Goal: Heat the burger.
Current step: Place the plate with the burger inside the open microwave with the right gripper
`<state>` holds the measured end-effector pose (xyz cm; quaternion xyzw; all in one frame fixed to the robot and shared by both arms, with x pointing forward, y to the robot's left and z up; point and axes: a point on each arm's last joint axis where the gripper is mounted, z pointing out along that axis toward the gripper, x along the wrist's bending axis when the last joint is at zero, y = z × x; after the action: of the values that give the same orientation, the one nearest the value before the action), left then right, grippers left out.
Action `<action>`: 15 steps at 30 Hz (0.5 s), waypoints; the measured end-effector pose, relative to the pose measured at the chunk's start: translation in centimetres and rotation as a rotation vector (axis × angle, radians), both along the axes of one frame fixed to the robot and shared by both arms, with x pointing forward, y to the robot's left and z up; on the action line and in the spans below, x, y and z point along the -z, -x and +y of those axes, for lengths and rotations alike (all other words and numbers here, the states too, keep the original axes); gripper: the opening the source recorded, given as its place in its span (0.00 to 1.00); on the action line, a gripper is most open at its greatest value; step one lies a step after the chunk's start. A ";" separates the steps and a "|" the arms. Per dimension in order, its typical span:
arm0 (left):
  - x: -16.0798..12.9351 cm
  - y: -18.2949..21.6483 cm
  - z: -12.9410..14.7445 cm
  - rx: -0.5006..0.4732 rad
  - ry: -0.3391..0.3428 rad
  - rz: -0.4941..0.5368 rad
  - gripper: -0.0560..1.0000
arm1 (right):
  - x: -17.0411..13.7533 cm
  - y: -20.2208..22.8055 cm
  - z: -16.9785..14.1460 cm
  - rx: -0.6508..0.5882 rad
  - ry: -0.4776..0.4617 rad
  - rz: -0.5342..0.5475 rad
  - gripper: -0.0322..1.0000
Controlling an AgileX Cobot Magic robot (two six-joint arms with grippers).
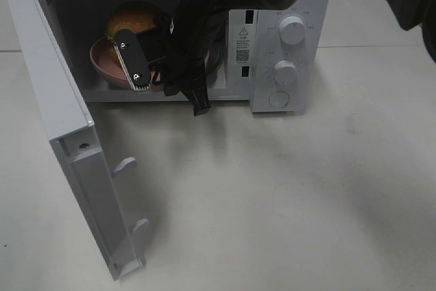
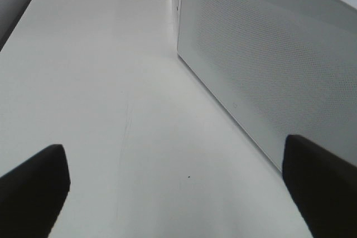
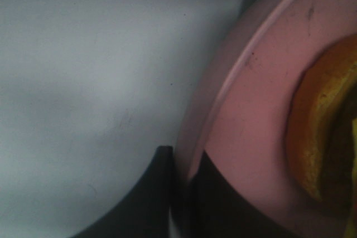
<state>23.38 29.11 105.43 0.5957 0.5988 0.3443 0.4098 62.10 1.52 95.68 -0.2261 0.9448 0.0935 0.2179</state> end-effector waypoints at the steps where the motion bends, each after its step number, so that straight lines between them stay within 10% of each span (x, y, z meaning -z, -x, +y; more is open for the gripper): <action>1: 0.0 0.0 0.0 0.000 0.000 0.000 0.98 | 0.1 -0.3 0.2 0.000 -0.004 -0.005 0.09; 15: 0.0 0.0 0.0 0.000 0.000 0.000 0.98 | 1.6 -2.9 0.6 0.031 0.010 -0.047 0.09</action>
<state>23.38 29.11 105.43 0.5957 0.5988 0.3443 0.4098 65.00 2.11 94.10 -0.2147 0.9432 0.0802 0.2403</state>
